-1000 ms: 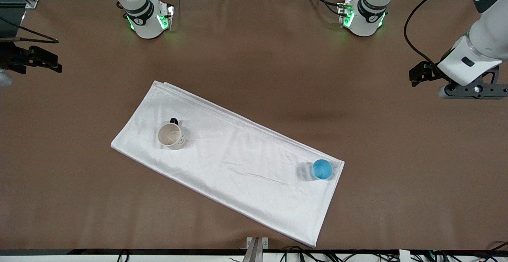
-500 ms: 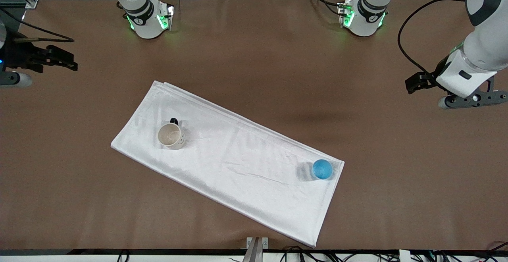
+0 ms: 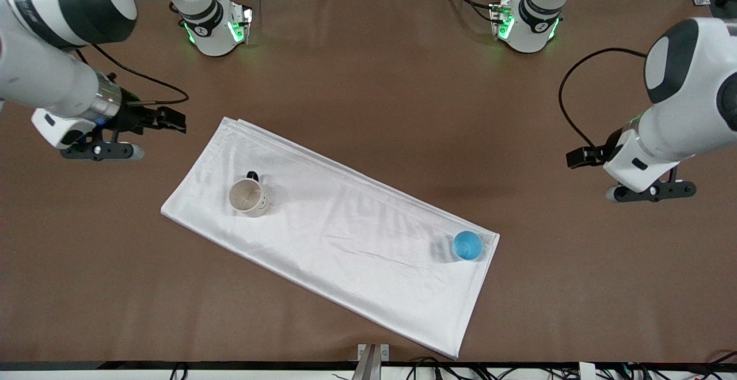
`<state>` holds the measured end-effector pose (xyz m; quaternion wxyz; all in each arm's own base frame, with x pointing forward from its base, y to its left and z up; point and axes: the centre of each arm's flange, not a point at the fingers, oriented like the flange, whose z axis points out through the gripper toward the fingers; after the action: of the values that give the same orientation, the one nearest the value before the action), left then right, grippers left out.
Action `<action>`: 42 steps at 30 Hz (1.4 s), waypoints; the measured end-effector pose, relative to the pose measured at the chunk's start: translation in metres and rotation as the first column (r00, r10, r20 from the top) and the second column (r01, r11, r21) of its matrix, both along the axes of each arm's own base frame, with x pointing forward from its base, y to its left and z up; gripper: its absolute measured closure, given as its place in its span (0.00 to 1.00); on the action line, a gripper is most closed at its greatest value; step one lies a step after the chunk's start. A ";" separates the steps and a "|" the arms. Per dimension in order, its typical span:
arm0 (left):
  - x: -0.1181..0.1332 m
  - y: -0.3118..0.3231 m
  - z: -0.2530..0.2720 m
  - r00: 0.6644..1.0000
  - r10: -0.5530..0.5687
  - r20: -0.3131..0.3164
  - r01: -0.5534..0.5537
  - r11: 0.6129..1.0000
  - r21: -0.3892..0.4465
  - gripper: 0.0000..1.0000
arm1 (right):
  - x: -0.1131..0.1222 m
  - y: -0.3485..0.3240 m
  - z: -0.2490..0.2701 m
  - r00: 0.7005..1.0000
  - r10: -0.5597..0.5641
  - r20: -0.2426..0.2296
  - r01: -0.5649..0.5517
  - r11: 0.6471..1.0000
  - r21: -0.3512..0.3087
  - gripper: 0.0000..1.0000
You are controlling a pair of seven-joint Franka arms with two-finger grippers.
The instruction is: Place blue cup into white mug on table
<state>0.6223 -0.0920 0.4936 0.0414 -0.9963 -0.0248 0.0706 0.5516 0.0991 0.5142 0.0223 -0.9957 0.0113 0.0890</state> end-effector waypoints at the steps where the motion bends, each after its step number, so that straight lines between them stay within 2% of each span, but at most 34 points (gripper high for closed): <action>1: 0.007 -0.001 -0.006 1.000 0.000 0.009 0.000 1.000 -0.004 0.00 | -0.001 0.005 -0.010 1.000 -0.007 0.003 0.007 1.000 -0.002 0.00; 4: 0.028 -0.005 -0.025 0.999 0.010 0.051 -0.009 1.000 -0.025 0.00 | -0.006 0.021 -0.041 1.000 -0.029 0.009 0.029 1.000 -0.008 0.00; 8: 0.051 -0.014 -0.052 0.990 0.080 0.113 -0.068 0.993 -0.100 0.00 | -0.018 0.045 -0.084 0.997 -0.075 0.028 0.076 0.997 -0.019 0.00; 14: 0.070 -0.034 -0.086 0.977 0.159 0.142 -0.129 0.970 -0.204 0.00 | -0.042 0.074 -0.138 0.993 -0.108 0.047 0.109 0.994 -0.028 0.00; 20: 0.073 -0.078 -0.130 0.980 0.136 0.144 -0.102 0.970 -0.223 0.00 | -0.047 0.076 -0.154 0.987 -0.150 0.057 0.152 0.988 -0.031 0.00; 27: 0.073 -0.116 -0.177 0.982 0.112 0.151 -0.075 0.970 -0.231 0.00 | -0.042 0.079 -0.174 0.977 -0.192 0.093 0.194 0.981 -0.018 0.00; 31: 0.075 -0.116 -0.187 0.982 0.115 0.151 -0.078 0.970 -0.231 0.00 | -0.041 0.082 -0.194 0.973 -0.206 0.106 0.209 0.978 -0.014 0.00; 42: 0.078 -0.117 -0.197 0.978 0.120 0.171 -0.077 0.968 -0.238 0.00 | -0.037 0.085 -0.226 0.972 -0.213 0.103 0.216 0.976 -0.016 0.00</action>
<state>0.7007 -0.2093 0.2969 -0.0804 -0.9942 -0.0699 -0.0175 0.5145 0.1842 0.2886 0.0187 -0.9921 0.1188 0.0355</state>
